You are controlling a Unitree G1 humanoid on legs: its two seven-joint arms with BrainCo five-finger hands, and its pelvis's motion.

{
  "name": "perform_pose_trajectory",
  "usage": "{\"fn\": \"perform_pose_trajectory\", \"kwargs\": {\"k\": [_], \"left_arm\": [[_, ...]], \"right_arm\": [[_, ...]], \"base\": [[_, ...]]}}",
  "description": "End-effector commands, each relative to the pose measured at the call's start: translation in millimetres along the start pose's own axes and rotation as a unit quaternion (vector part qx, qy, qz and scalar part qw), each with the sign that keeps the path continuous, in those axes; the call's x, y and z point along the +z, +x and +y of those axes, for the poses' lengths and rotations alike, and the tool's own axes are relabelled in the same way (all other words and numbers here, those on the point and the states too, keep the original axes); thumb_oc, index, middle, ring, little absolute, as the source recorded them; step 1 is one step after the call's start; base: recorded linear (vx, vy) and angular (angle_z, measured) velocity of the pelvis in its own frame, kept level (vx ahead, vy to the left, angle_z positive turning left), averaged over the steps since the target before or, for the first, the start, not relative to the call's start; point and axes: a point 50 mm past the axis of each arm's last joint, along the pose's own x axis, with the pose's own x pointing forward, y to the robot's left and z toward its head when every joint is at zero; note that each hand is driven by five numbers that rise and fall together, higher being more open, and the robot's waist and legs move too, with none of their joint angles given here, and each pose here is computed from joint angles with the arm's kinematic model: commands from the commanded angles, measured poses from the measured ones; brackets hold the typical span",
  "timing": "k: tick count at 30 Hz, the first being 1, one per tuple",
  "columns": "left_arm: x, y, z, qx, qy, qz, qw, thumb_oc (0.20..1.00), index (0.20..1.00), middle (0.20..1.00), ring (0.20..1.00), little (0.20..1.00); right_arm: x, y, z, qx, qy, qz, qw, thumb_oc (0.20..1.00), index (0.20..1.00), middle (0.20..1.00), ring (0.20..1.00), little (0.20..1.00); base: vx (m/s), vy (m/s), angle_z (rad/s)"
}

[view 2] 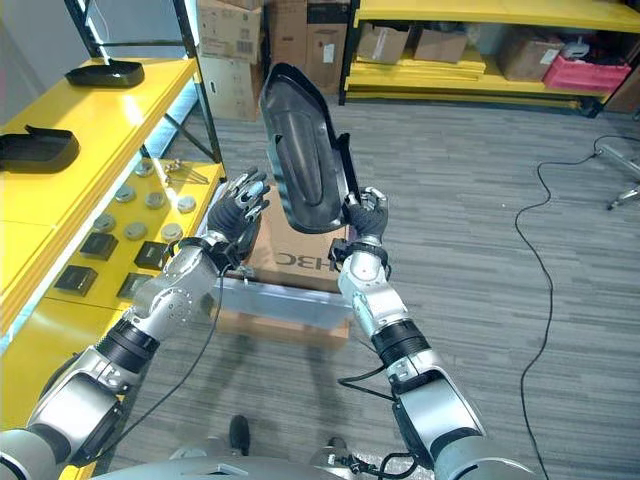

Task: Move parts from the plastic box to the shelf.

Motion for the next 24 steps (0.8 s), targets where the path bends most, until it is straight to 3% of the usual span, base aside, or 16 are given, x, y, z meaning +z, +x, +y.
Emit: {"fn": "perform_pose_trajectory", "kwargs": {"k": [1,12,24], "left_arm": [[14,19,-27,-0.032,0.058,-0.018,0.998,1.0,1.0,1.0,1.0,1.0],[-26,20,-29,-0.028,0.086,0.08,0.993,1.0,1.0,1.0,1.0,1.0],[-59,13,-37,-0.044,0.056,0.145,0.987,1.0,1.0,1.0,1.0,1.0]], "right_arm": [[18,4,14,0.041,0.022,-0.044,0.998,0.2,0.2,0.2,0.2,0.2],[12,-9,53,0.117,0.013,-0.024,0.993,0.2,0.2,0.2,0.2,0.2],[4,-24,76,0.166,0.0,-0.016,0.986,0.2,0.2,0.2,0.2,0.2]], "base": [[0.0,0.0,0.0],[0.0,0.0,0.0],[0.0,0.0,0.02]]}}
